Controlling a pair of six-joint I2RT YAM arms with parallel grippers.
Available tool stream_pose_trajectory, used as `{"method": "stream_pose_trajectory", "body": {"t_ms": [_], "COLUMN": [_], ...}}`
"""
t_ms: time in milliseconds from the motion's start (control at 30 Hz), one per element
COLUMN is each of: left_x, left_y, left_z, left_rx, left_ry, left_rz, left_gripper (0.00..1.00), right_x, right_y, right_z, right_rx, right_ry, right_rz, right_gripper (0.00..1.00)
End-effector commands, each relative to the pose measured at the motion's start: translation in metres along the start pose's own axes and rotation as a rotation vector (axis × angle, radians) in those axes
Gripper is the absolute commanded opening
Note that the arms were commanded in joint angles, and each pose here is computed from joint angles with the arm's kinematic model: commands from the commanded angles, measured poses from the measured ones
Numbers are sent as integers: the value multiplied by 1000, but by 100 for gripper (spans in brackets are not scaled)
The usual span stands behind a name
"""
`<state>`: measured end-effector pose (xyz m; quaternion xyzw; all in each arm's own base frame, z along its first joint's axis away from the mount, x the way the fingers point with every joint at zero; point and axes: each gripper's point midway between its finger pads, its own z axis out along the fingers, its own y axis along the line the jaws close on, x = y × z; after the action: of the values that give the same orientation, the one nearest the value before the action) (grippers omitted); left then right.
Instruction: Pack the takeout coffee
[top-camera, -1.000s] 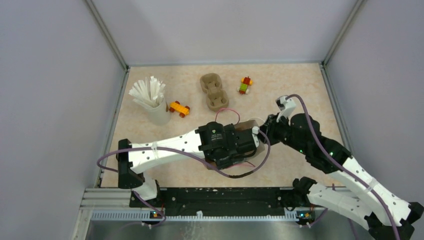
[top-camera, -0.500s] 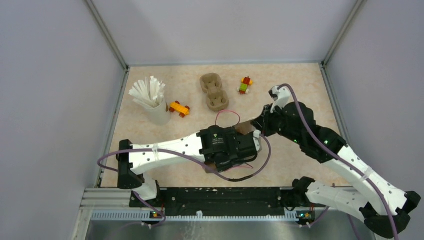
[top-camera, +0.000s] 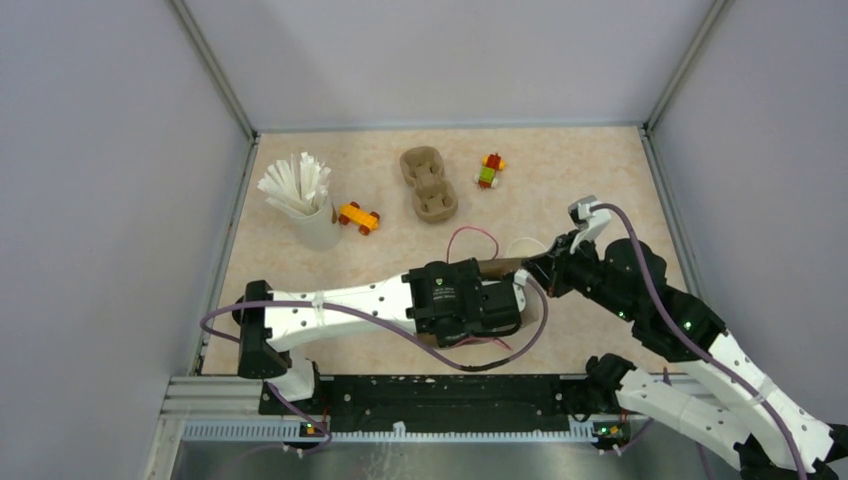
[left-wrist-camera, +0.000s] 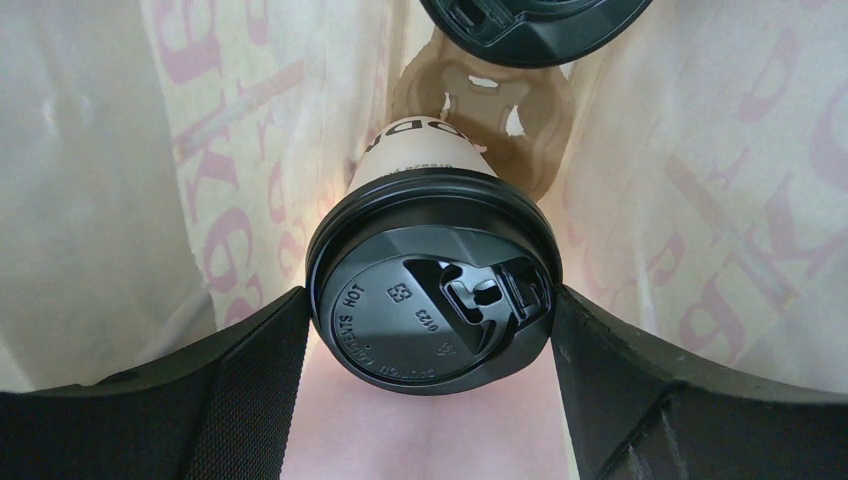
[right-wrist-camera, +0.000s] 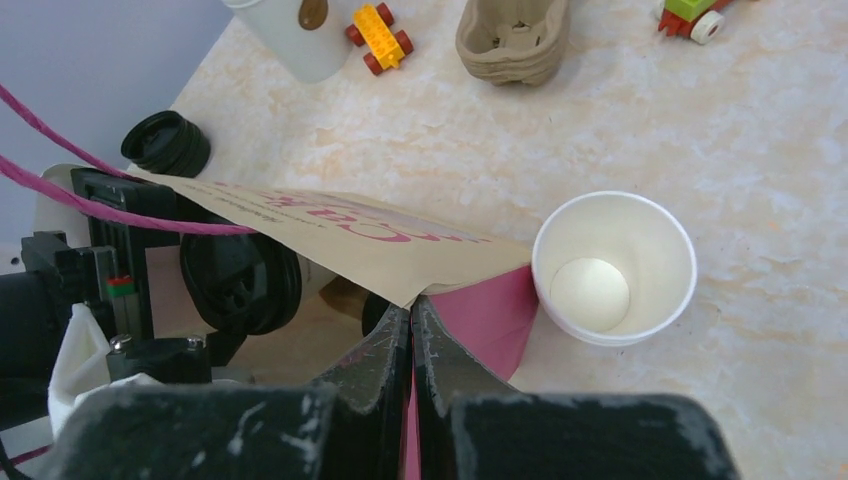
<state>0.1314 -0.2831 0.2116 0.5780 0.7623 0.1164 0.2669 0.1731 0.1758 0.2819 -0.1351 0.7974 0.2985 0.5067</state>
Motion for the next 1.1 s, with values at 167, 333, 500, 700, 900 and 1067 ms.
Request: {"method": "stream_pose_trajectory", "body": {"t_ms": [167,333,500,700,900,1067], "left_x": [-12,-9,-2,7,5,6], "left_y": [-17,-28,-32,-41,-55,-60], "left_z": [-2,2,3,5,7,11], "left_rx": [49,71,61,47,90,71], "left_ry": [-23,-11,17,50,34,49], "left_rz": [-31,-33,-31,-45,-93,-92], "left_gripper": [32,31,31,31,31,31], "right_x": [-16,-5,8,25,17,30], "right_y": [16,25,22,19,13,17], "right_z": [4,5,-1,-9,-19,-15], "right_rx": [-95,-153,-161,-179,-156,-177], "right_ry": [-55,-6,7,45,0,51], "right_rz": [-71,-73,-71,-91,-131,-86], "right_gripper": [0,0,0,0,0,0]}}
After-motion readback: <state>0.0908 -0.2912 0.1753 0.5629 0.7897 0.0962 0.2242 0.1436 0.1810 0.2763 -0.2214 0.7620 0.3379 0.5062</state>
